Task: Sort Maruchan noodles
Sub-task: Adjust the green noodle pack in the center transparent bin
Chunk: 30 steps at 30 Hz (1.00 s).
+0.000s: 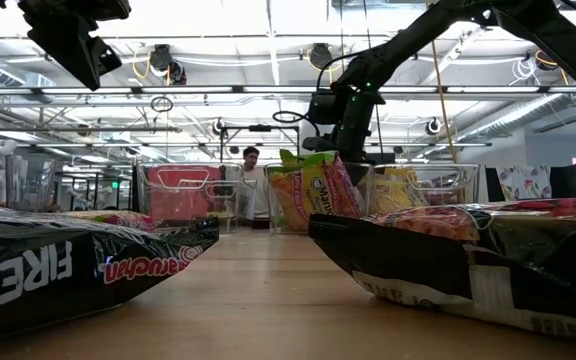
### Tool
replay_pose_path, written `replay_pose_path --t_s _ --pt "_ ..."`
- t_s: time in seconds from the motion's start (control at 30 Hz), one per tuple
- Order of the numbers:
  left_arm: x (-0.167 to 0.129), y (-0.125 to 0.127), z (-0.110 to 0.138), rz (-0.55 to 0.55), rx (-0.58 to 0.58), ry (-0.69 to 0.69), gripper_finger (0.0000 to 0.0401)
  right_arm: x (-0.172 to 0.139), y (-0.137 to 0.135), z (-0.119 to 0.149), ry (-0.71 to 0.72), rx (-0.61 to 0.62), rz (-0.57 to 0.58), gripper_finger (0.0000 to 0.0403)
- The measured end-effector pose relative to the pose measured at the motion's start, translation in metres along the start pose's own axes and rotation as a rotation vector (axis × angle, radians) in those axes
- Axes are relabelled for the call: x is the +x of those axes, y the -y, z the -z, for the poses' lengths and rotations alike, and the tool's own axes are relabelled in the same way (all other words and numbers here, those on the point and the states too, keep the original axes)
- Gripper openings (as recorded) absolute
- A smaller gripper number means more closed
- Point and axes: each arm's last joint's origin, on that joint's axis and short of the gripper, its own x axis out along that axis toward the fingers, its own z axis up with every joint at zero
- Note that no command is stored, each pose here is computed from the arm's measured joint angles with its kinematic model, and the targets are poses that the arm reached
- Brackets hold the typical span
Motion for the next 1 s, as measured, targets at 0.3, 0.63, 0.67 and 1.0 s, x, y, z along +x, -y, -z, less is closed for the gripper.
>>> replay_pose_path --t_s 0.3,0.63,0.67,1.0 --pt "0.0 0.0 0.0 0.0 -0.001 0.0 0.0024 0.001 0.0 0.001 0.0 0.028 0.0 0.013" --pt "0.0 0.0 0.0 0.0 0.03 0.0 0.0024 0.004 -0.021 -0.002 0.004 0.047 -0.264 0.013" --pt "0.0 0.0 0.0 0.0 0.032 0.0 0.0024 0.004 -0.024 -0.003 0.022 0.034 -0.276 0.013" --pt "0.0 0.0 0.0 0.0 0.045 0.0 0.0024 0.006 -0.041 -0.009 0.123 -0.007 -0.327 0.013"
